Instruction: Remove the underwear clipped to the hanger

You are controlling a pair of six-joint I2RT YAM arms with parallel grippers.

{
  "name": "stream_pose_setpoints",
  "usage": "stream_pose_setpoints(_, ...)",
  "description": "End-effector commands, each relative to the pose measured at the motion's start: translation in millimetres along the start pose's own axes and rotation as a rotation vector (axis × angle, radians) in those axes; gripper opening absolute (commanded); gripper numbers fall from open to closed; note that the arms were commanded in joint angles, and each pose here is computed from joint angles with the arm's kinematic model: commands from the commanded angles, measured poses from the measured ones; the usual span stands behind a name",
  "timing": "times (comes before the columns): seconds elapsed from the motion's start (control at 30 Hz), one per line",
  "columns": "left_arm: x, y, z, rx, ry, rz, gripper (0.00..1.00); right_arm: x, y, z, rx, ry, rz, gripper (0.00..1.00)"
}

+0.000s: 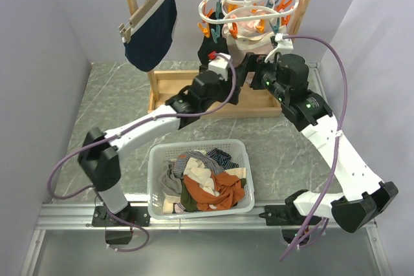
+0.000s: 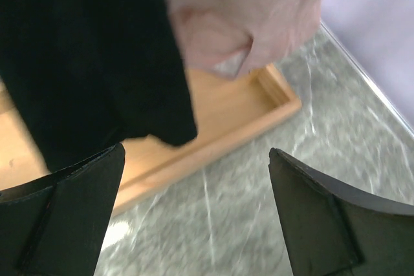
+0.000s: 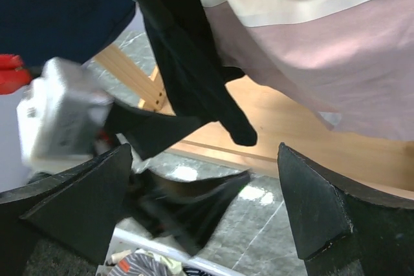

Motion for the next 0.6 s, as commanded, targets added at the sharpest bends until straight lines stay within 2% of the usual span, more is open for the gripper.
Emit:
stream_pose_setpoints(0.0,-23.7,-2.3,-14.9,0.018,-0.072,-0.119,0.99,0.5,4.0,-14.2,0.02,-0.061,0.011,1.0)
stream_pose_setpoints(0.1,-38.4,2.6,-2.9,0.004,-0.037,-0.203,0.99,1.6,4.6,-15.8,0.025,-0.062,0.009,1.0)
stream_pose_setpoints(0.13,-40.1,2.7,-0.3,-0.009,-0.035,-0.208,0.95,2.5,4.8,-15.8,0.025,-0.063,0.007,1.0)
stream_pose_setpoints(0.2,-42.8,4.0,4.6,-0.021,-0.031,-0.218,0.62,3.7,4.2,-16.0,0.026,-0.065,0.008,1.0)
stream_pose_setpoints(0.23,-42.1,5.0,8.1,-0.028,-0.022,-0.221,0.2,4.3,5.0,-16.3,0.026,-0.066,0.004,1.0)
stream_pose_setpoints(0.27,-41.6,5.2,4.2,-0.016,-0.049,-0.226,0.04,4.3,5.6,-16.5,0.029,-0.066,-0.004,1.0)
stream_pose_setpoints(0.3,-39.9,5.8,3.9,-0.012,-0.053,-0.229,0.0,5.3,6.6,-17.6,0.029,-0.068,-0.011,1.0)
stream_pose_setpoints(0.57,6.7,14.3,-3.0,0.036,-0.109,-0.185,0.0,1.4,20.8,-27.9,0.042,-0.051,-0.105,1.0)
Point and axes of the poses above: each gripper's point midway between its finger pads, its own x axis back along the fingers, its own y axis along the line the jaws close on, z = x × y, the point moved 9 cm from there along x, back along the fingers, and after that the axes turned 5 degrees about -x, right-handed, at the moved point
